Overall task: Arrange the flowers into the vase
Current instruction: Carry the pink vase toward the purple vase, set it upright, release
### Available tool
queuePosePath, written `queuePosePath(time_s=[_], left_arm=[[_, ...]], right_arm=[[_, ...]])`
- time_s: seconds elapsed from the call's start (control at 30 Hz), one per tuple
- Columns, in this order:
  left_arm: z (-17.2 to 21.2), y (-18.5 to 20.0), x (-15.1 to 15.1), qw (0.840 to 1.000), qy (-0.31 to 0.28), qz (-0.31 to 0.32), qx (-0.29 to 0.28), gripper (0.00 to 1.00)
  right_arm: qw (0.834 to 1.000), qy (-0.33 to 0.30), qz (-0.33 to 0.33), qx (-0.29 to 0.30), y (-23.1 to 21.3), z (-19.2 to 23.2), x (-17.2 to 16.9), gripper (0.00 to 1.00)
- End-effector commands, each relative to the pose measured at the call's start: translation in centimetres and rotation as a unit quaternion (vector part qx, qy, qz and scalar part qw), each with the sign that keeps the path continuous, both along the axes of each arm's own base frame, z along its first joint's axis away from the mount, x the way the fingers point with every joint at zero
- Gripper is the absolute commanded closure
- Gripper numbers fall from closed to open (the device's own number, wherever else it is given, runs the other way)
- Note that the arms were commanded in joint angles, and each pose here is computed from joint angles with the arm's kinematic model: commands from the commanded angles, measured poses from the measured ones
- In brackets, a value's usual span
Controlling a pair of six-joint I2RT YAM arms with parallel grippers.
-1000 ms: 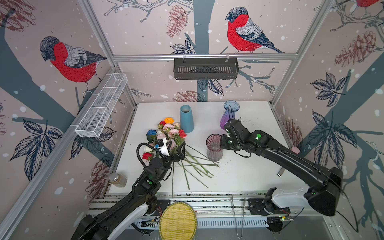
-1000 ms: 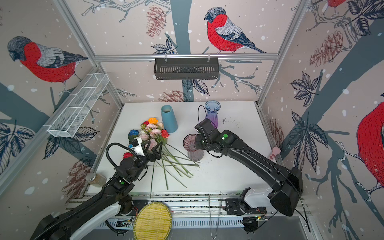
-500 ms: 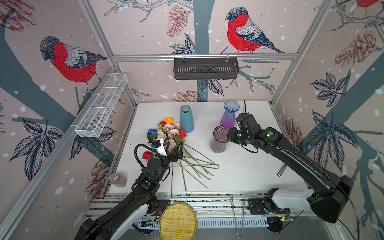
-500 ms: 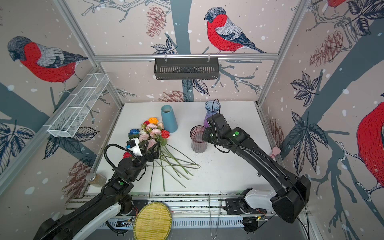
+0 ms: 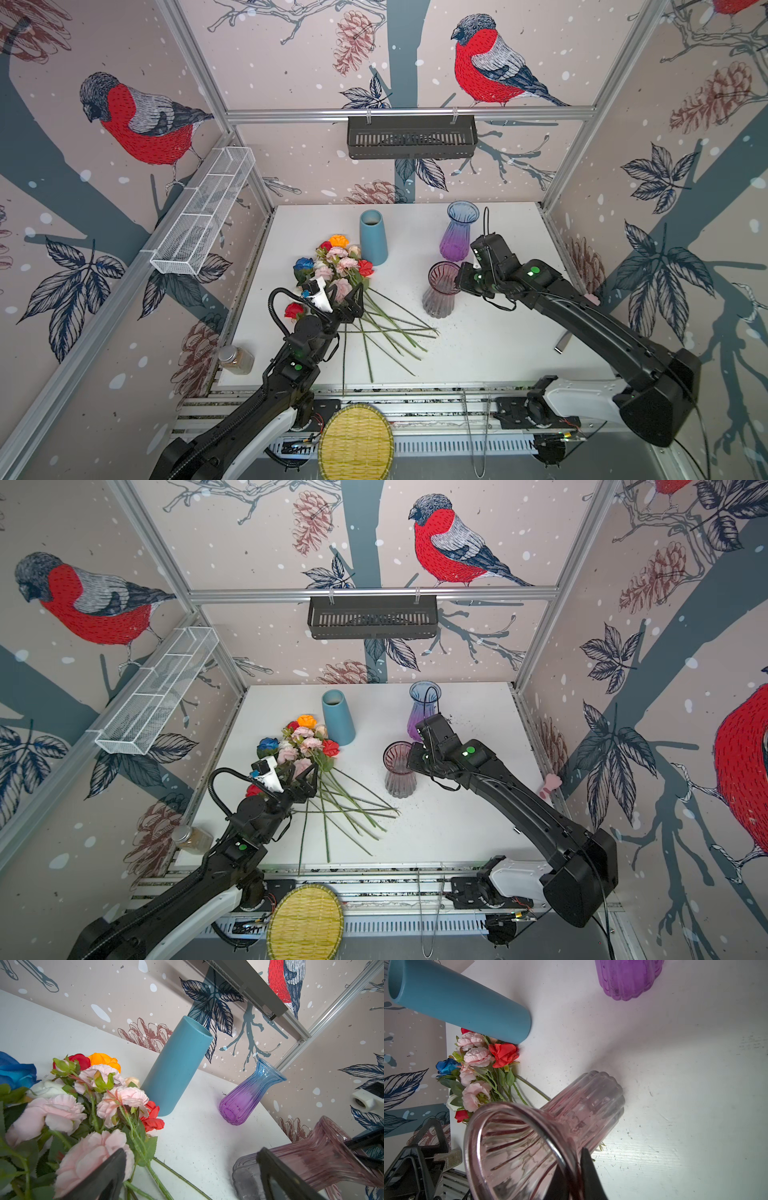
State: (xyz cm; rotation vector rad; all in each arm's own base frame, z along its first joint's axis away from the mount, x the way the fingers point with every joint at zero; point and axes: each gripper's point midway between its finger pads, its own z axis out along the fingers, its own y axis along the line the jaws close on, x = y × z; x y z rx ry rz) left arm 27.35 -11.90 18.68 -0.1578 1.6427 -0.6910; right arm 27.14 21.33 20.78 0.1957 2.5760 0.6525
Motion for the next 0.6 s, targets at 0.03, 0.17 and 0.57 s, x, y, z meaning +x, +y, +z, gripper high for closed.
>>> queuePosePath(time_s=[0.03, 0.17, 0.57], left_arm=[[0.6, 0.3, 0.1, 1.0, -0.008, 0.01, -0.011, 0.02], [0.5, 0.4, 0.1, 1.0, -0.007, 0.011, -0.011, 0.03], [-0.3, -1.6, 1.2, 0.999, 0.025, -0.032, 0.001, 0.14]], right_arm=[[0.999, -0.036, -0.001, 0.025, 0.3, 2.1, 0.5, 0.63], [0.998, -0.052, -0.011, 0.017, -0.6, 3.2, 0.8, 0.5], [0.971, -0.168, -0.171, 0.014, -14.8, 8.0, 1.2, 0.41]])
